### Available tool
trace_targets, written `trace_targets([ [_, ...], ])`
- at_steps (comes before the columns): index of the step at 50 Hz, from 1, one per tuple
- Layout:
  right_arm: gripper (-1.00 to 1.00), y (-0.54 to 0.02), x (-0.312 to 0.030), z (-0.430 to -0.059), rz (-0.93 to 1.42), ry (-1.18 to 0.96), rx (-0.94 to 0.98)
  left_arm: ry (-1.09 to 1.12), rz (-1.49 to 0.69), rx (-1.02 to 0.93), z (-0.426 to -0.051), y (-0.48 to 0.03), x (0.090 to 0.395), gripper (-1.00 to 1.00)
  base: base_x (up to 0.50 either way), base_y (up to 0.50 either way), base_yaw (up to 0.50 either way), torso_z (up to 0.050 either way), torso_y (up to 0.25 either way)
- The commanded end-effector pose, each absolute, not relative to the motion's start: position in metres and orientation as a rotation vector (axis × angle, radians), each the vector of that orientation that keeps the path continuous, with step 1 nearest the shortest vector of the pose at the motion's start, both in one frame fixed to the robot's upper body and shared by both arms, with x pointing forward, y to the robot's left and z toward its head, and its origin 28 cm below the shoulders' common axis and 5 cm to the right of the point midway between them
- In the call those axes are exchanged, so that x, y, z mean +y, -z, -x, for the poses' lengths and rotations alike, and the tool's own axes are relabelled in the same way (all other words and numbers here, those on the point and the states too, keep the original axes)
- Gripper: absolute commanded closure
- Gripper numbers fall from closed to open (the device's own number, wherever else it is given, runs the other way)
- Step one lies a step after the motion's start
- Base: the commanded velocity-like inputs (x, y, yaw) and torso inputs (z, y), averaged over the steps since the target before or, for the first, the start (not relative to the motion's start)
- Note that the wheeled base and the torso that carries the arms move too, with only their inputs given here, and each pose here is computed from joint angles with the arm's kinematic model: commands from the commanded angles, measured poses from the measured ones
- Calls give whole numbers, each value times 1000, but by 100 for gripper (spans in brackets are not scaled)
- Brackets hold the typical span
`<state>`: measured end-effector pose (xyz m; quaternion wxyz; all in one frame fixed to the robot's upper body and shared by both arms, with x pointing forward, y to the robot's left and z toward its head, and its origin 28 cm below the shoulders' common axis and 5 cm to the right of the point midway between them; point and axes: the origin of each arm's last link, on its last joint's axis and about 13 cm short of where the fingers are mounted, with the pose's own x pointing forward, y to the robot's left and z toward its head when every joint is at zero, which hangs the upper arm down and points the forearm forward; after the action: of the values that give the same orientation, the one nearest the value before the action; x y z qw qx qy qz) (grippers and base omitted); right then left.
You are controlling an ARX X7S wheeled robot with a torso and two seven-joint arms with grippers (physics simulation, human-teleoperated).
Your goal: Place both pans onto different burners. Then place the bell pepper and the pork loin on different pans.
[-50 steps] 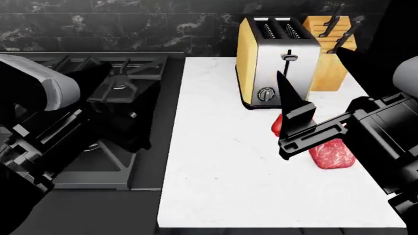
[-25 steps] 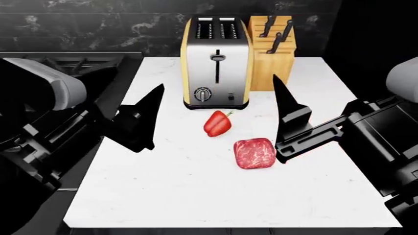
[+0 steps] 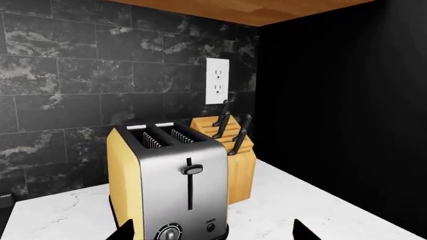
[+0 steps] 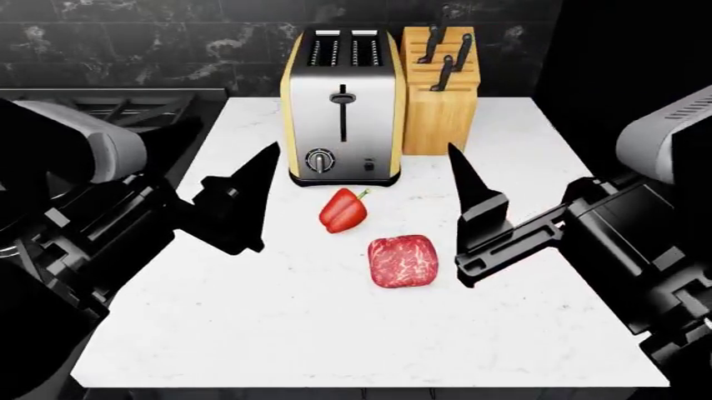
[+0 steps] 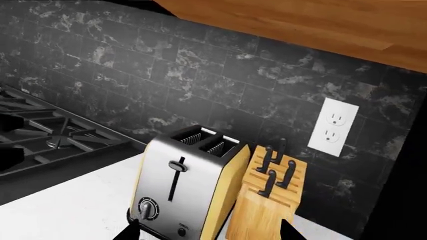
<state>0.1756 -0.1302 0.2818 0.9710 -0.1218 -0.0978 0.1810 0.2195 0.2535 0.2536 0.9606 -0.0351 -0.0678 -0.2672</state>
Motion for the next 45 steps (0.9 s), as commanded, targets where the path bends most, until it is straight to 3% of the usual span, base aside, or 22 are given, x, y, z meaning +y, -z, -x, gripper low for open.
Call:
trace_targets([
  [1, -100, -279, -126, -183, 245, -400, -103, 532, 95, -151, -219, -251, 254, -100, 0, 0, 0, 0, 0],
  [10, -100, -289, -127, -186, 216, -461, -62, 541, 135, -145, -220, -244, 253, -100, 0, 0, 0, 0, 0],
  [20, -100, -310, -158, -216, 225, -532, 10, 540, 144, -128, -225, -240, 254, -100, 0, 0, 0, 0, 0],
  [45, -100, -348, -174, -294, 522, -823, 135, 550, 138, -103, -232, -230, 256, -100, 0, 0, 0, 0, 0],
])
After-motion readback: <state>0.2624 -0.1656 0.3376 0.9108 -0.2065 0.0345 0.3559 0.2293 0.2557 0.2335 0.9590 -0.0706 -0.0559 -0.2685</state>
